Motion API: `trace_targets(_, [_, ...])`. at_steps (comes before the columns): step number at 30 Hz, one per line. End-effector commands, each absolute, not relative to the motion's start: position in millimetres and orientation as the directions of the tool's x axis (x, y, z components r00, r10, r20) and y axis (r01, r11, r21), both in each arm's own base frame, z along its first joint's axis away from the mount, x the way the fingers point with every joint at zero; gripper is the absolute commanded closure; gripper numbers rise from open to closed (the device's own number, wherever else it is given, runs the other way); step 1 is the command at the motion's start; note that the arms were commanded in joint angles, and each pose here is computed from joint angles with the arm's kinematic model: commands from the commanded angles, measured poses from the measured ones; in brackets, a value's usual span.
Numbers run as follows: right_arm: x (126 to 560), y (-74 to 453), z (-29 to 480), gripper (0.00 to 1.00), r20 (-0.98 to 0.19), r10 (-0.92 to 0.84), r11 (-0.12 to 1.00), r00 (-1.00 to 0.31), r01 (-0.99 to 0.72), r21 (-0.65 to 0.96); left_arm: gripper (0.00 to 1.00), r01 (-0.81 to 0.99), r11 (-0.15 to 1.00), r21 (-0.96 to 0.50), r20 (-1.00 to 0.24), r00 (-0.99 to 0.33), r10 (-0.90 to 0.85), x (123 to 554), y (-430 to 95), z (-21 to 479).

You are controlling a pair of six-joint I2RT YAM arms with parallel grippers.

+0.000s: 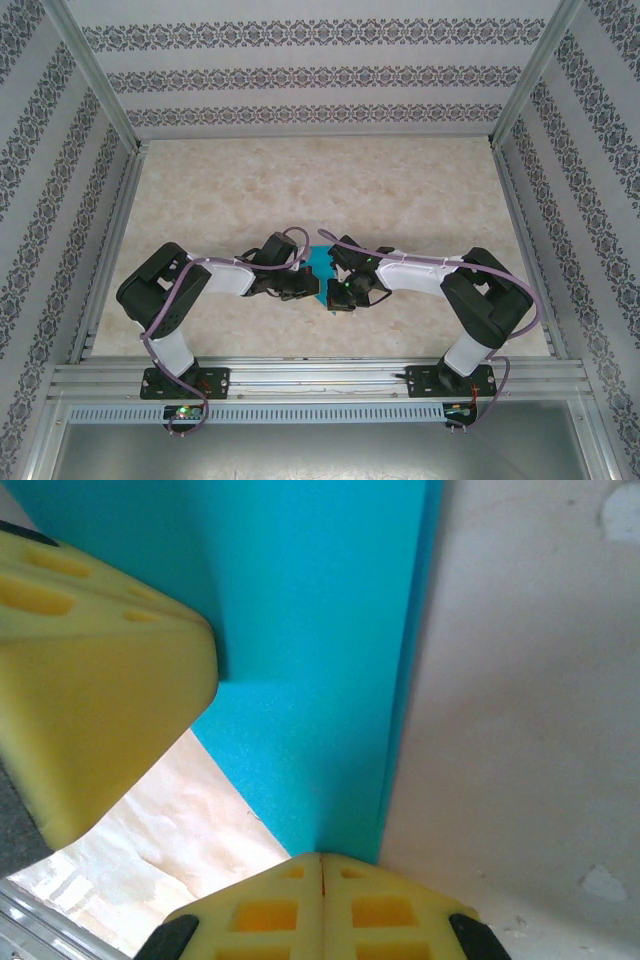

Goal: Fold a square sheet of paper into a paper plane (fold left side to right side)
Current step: Third fold the triangle at the center of the table.

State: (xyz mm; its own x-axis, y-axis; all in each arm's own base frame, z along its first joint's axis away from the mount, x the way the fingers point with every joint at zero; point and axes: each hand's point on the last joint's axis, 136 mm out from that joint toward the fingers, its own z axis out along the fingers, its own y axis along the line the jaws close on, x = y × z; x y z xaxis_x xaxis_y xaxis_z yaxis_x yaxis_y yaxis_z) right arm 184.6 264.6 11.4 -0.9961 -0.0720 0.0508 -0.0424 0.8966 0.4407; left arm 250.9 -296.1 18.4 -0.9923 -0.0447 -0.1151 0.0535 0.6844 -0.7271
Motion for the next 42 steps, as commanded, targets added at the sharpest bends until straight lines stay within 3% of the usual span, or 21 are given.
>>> trace_targets(1, [162.2,205.2,-26.8,1.0,0.13,-0.035,0.986,-0.991,-0.013,0.164,0.96,-0.011,0.748,-0.664,-0.07,-0.995,-0.077,247.1,-282.5,-3.1])
trace_targets(17, [159.6,205.5,-27.8,1.0,0.142,-0.04,0.987,-0.989,-0.018,0.157,0.96,-0.09,0.795,-0.6,-0.103,-0.977,-0.188,287.2,-209.5,-13.9])
trace_targets(23, [160.8,207.8,-27.4,1.0,0.139,-0.037,0.986,-0.99,-0.014,0.166,0.96,-0.084,0.778,-0.622,-0.156,-0.961,-0.228,307.4,-188.8,4.6])
trace_targets(28, [164.5,213.1,-25.9,1.0,0.127,-0.034,0.982,-0.991,-0.01,0.187,0.96,0.007,0.754,-0.657,-0.231,-0.954,-0.193,310.7,-196.5,42.0])
trace_targets(33, [166.3,214.9,-25.4,1.0,0.119,-0.029,0.981,-0.992,-0.006,0.195,0.95,0.122,0.696,-0.708,-0.258,-0.962,-0.093,287.7,-228.6,67.6])
trace_targets(42, [167.4,216.0,-26.4,1.0,0.118,-0.028,0.98,-0.993,-0.004,0.199,0.96,0.154,0.653,-0.741,-0.2,-0.98,0.005,257.9,-274.8,52.8])
